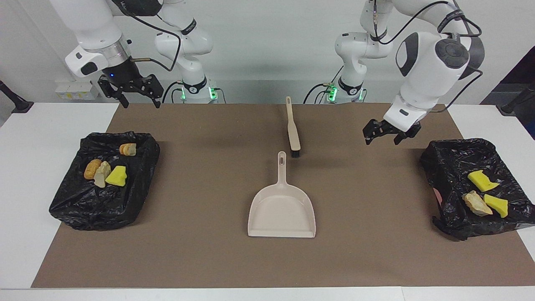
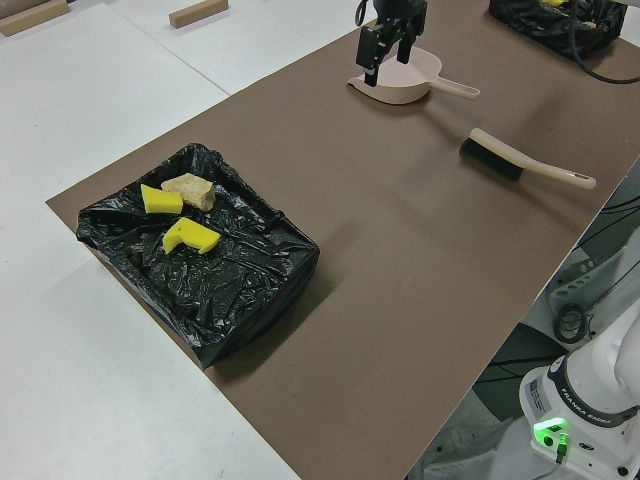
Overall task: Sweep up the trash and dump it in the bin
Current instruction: 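Release the dustpan and withdraw the left gripper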
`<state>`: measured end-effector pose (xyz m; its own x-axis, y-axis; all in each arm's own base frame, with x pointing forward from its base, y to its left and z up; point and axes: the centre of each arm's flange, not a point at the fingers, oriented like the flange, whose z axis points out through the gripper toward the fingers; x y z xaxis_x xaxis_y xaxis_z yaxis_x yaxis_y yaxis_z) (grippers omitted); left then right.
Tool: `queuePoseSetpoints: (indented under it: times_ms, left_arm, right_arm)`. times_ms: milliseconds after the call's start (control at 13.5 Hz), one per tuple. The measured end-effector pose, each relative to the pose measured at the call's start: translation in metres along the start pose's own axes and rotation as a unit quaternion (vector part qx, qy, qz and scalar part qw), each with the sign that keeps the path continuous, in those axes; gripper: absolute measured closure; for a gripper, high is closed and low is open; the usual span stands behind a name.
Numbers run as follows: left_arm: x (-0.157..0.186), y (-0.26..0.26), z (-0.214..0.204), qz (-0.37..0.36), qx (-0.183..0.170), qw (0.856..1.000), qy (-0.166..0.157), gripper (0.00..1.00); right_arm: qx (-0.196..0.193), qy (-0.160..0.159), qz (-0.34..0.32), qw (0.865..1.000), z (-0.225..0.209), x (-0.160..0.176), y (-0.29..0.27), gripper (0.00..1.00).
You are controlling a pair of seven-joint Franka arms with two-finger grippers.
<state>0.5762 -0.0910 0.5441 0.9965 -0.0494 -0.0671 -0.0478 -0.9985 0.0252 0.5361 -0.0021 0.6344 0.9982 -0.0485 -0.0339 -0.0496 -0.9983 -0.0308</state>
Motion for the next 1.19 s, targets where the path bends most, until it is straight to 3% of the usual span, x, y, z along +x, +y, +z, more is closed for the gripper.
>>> queuePoseSetpoints:
  times_ms: [445, 741, 1038, 1186]
  left_arm:
    - [-0.019, -0.043, -0.052, -0.024, 0.019, 0.999, -0.016, 0.0]
    - [-0.043, -0.055, -0.1, -0.032, 0.019, 0.999, 0.012, 0.0]
    - [-0.053, -0.058, -0.122, -0.02, 0.019, 0.998, 0.05, 0.0]
    - [-0.056, -0.058, -0.122, -0.019, 0.019, 0.998, 0.053, 0.0]
  right_arm:
    - [0.0, 0.0, 0.0, 1.0, 0.0, 0.0, 0.0, 0.0]
    - [0.0, 0.0, 0.0, 1.0, 0.0, 0.0, 0.0, 0.0]
    - [0.0, 0.0, 0.0, 1.0, 0.0, 0.0, 0.0, 0.0]
    - [0.0, 0.0, 0.0, 1.0, 0.0, 0.0, 0.0, 0.0]
